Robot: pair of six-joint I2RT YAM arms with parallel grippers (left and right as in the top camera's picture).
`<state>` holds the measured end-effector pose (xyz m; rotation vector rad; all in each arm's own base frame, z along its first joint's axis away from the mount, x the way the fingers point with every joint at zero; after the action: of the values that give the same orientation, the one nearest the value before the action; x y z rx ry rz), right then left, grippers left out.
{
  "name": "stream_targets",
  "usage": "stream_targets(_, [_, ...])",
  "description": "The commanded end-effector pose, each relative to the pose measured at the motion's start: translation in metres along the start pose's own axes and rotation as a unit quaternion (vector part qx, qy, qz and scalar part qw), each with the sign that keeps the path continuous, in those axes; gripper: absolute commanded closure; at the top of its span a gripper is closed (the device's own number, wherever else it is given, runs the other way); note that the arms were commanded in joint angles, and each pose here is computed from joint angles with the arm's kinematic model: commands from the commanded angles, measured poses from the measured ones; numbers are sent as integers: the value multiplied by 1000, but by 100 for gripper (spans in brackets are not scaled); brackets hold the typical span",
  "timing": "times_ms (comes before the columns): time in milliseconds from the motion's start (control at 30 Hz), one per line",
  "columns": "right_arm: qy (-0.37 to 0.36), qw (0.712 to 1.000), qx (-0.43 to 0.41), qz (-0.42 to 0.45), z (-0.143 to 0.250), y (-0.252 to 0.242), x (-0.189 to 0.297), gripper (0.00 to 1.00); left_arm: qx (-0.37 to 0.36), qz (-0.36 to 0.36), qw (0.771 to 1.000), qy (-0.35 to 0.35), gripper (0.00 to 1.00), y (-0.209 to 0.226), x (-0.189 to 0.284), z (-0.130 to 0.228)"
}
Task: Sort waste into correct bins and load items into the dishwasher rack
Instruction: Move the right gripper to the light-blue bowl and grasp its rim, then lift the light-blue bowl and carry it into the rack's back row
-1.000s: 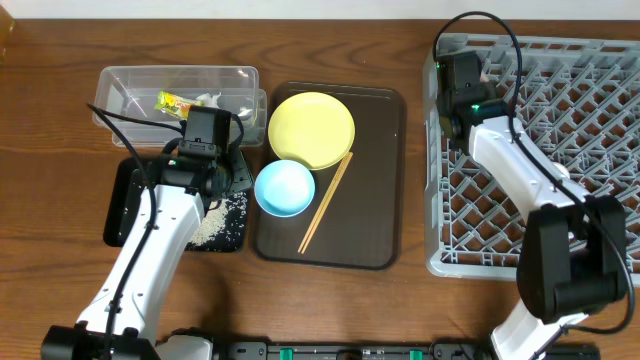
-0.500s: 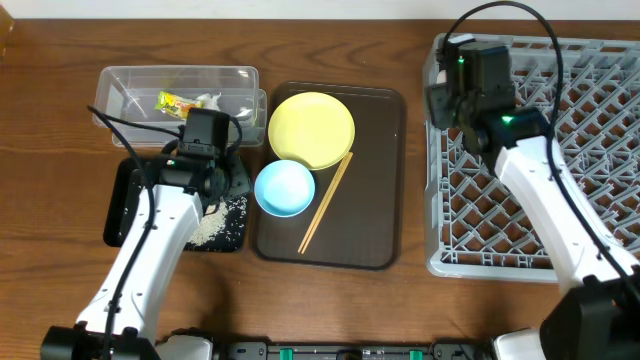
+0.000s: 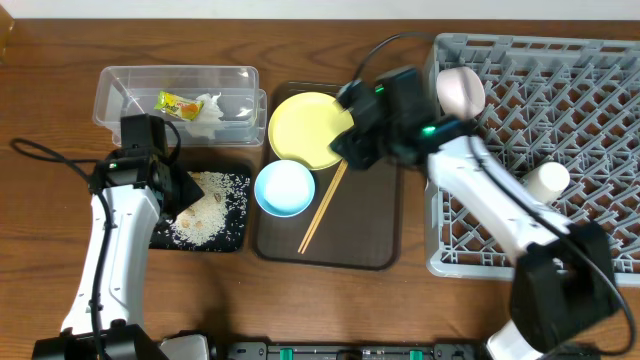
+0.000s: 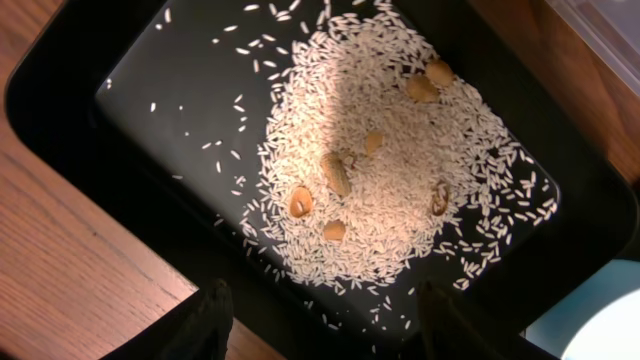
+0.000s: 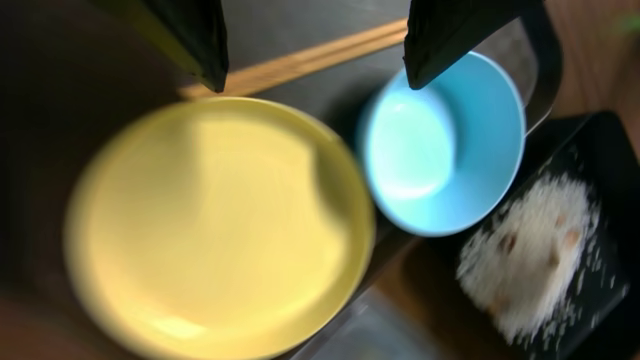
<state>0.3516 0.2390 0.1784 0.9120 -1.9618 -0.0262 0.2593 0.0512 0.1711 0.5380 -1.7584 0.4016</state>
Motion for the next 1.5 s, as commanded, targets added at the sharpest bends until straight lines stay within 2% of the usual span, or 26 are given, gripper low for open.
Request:
stream_targets(0, [41, 999, -16, -1, 17, 15, -31, 46, 9, -3, 1000, -8, 38, 2, 5, -3])
stream_targets(167, [71, 995, -39, 60, 37, 21, -64, 48, 9, 1, 1000, -6, 38, 1, 5, -2])
stream_targets(433, [102, 988, -67, 93, 58, 20, -92, 52, 9, 2, 1000, -6, 38, 1, 5, -2])
stream_targets(567, [111, 985, -88, 103, 64, 16, -99, 73, 9, 2, 1000, -6, 38, 1, 5, -2])
stream_targets(633, [107, 985, -87, 101, 63, 17, -99, 77, 9, 2, 1000, -6, 38, 1, 5, -2])
stream_targets(767, [87, 986, -84, 112, 54, 16, -90, 99, 9, 1, 1000, -6, 38, 1, 5, -2])
stream_targets(900, [48, 985, -83, 144, 36, 9, -66, 99, 9, 1, 1000, -6, 38, 1, 5, -2])
stream_targets(1133, [-51, 979, -47, 192, -8, -3, 6, 99, 9, 1, 1000, -7, 38, 1, 5, -2])
stream_targets(1300, [-123, 950, -63, 279, -28, -35, 74, 99, 9, 2, 1000, -6, 38, 1, 5, -2])
stream_targets(1467, [-150, 917, -73, 363, -31, -76, 121, 99, 9, 2, 1000, -6, 38, 1, 5, -2])
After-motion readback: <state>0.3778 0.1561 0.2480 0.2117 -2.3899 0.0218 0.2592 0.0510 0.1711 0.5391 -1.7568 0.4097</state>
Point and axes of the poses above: each gripper's point midway between its finger pads, its own x axis back along the fingers, its own y axis along the line the jaws close on, z = x × y, the point moved 7 cm from there along x, back along the fingers, and after that the axes turned 8 degrees about -x, right-handed, at the moved point
